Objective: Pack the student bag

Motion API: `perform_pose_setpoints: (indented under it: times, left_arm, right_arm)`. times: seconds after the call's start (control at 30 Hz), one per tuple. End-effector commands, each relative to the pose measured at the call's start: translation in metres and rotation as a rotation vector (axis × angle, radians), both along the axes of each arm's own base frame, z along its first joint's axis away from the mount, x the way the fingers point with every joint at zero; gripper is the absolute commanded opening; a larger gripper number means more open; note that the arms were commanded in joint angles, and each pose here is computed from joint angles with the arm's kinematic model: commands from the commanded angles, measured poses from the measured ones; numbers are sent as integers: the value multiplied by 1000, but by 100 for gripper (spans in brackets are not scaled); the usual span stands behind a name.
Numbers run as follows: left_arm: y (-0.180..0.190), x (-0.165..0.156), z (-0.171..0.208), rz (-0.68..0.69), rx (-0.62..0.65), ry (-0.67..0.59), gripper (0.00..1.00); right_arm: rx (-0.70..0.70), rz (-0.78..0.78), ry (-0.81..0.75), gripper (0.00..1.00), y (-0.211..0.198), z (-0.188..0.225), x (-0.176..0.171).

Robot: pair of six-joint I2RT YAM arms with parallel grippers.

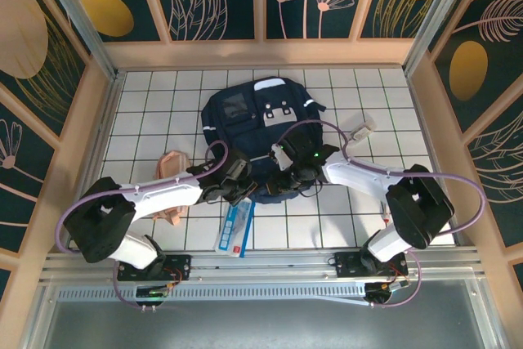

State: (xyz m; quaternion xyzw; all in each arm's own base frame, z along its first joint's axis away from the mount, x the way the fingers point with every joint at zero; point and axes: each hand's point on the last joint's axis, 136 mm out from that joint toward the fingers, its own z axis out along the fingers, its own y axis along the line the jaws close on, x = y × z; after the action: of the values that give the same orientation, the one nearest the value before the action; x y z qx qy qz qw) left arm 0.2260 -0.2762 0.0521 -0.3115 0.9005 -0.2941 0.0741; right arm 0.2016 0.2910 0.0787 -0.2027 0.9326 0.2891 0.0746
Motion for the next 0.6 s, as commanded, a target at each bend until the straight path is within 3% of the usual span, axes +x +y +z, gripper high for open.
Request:
perform_pose_setpoints:
  times: [0.0,0.33,0.43,0.57]
  left_arm:
    - [1,4,5,24,-22,-29,1]
    - [9,7,8,54,-8,-61,0]
    - [10,6,7,57,-10,-62,0]
    - [11,6,5,60,-11,-63,0]
  right_arm:
    - [-8,-14,-38,21,5,-6,6]
    - [-105,-51,-86,23,7,-20,3]
    - [-64,-43,-79,18,14,-19,-4]
    - [-67,-79,-122,2,10,-12,1]
